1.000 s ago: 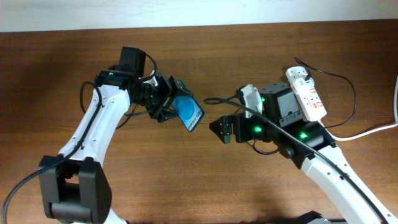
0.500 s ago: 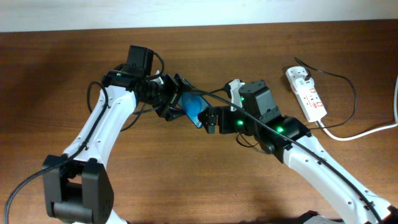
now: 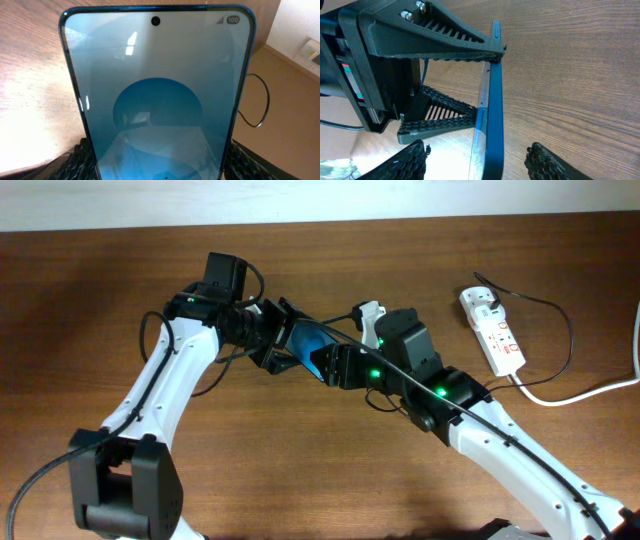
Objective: Plug charger to phone and switch on socket
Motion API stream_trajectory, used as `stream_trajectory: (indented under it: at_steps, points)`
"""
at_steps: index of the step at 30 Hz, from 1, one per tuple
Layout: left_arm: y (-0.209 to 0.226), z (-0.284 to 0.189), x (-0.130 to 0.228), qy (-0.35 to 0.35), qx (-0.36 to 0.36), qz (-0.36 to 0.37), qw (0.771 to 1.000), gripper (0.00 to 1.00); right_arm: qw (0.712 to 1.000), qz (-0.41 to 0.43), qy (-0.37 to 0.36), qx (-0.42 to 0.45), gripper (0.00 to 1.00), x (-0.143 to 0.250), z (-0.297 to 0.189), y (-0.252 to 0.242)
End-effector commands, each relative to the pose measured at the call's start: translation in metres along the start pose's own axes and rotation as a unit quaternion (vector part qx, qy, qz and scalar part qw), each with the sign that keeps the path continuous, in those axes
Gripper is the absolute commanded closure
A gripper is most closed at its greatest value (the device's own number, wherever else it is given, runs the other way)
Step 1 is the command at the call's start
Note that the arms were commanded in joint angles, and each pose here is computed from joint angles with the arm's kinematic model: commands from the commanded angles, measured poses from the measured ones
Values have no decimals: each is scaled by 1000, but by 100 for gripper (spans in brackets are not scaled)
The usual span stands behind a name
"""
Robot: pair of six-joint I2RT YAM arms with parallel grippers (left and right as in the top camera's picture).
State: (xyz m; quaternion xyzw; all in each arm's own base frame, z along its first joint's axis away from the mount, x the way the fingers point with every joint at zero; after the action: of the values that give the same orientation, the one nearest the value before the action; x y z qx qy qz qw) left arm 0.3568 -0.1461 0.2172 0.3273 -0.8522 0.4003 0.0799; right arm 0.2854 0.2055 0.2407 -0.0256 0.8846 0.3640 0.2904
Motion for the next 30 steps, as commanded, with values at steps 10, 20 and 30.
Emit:
stream_trajectory:
  at_steps: [10, 20, 30]
  points:
    - [-12, 2, 13, 32, 18, -6, 999, 59, 1000, 9, 12, 13, 55, 1, 20, -7]
    - [-12, 5, 16, 35, 14, -23, 999, 61, 999, 38, 0, 3, 76, -3, 20, -3]
    - [-12, 5, 16, 35, 13, -60, 998, 60, 998, 59, -3, 1, 96, -4, 20, -3]
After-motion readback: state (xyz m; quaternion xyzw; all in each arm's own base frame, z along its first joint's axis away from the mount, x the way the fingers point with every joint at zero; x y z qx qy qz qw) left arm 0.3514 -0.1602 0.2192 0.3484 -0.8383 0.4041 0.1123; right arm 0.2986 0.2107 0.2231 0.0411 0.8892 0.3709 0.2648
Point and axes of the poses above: each gripper's point midway between its finger pads, its own z axis out along the fingers, its own y axis along the line the jaws close on, x = y × z, the point moved 8 cm from there along -z, back along the fingers, and after that the axes turned 3 degrees about z, right-handed, at the moved point
